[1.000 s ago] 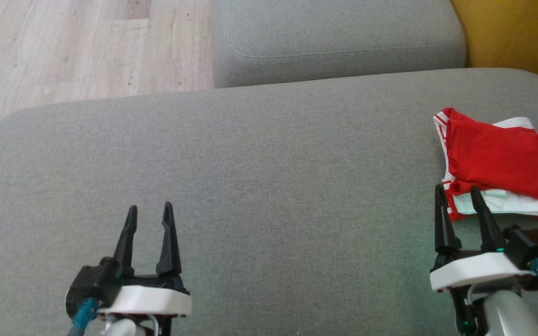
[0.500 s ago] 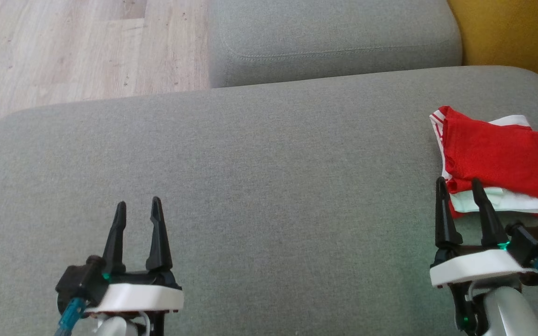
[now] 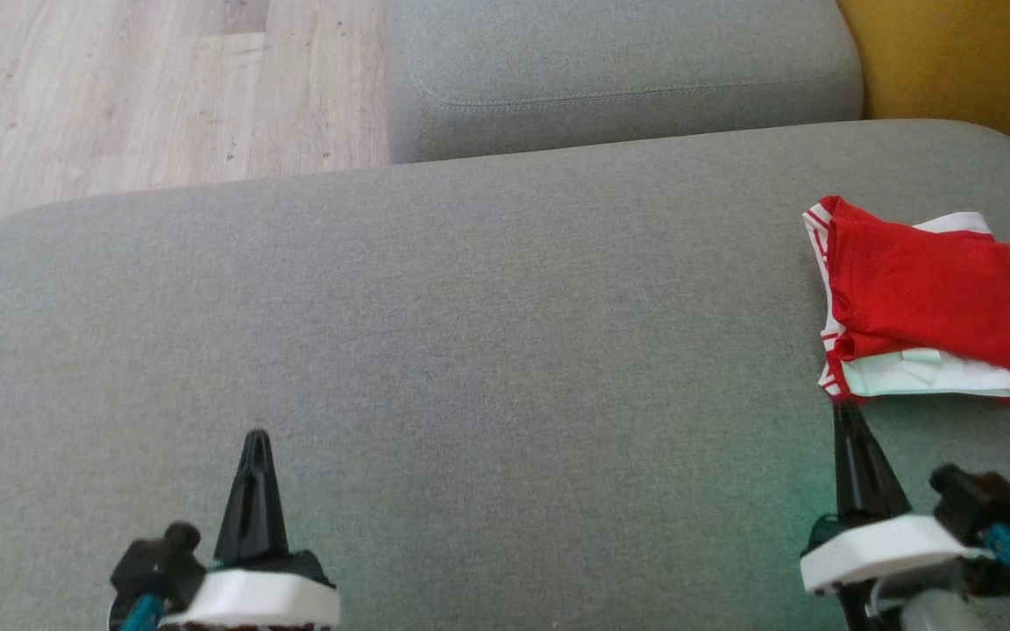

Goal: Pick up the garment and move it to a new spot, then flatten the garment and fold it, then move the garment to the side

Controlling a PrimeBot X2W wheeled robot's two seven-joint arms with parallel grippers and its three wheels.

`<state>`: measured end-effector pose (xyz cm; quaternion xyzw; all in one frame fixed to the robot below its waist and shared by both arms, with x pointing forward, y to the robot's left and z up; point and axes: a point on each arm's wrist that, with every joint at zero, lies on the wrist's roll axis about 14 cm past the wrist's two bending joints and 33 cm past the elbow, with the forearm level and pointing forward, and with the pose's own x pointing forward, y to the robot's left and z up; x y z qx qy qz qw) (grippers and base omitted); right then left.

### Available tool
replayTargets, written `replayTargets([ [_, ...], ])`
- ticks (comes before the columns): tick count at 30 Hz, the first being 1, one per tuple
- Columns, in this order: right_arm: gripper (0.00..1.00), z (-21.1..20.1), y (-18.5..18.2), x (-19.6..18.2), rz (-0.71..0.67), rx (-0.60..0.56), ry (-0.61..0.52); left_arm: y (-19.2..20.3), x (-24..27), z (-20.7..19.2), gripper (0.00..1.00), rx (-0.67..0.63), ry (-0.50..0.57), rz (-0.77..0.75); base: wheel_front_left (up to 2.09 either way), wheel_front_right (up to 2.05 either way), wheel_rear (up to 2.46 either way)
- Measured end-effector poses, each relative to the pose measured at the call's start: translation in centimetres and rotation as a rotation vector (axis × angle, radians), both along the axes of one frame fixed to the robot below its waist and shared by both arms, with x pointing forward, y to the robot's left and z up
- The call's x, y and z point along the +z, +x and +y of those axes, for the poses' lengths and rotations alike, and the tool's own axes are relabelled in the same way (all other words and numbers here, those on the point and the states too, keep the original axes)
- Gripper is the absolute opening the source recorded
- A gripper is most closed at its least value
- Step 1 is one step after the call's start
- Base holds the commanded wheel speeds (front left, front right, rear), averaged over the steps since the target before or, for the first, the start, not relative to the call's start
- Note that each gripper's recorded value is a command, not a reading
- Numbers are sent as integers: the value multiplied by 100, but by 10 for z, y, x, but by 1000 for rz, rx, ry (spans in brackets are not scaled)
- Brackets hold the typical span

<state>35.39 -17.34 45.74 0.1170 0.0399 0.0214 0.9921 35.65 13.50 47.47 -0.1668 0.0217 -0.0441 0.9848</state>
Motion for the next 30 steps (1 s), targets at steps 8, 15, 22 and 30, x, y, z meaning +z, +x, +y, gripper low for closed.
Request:
replayTargets([
  [8, 0, -4, -2, -4, 22, -30, 83, -2, -7, 4, 0, 19, -74, 41, 0, 0, 0],
  [15, 0, -7, -1, -5, 38, -49, 145, -2, -10, 8, 0, 38, -130, 64, 0, 0, 0],
  [22, 0, -10, -1, -6, 50, -73, 217, -1, -11, 12, 0, 52, -197, 82, 0, 0, 0],
  [30, 0, -15, 0, -6, 57, -102, 311, 2, -11, 18, 0, 75, -285, 99, 0, 0, 0],
])
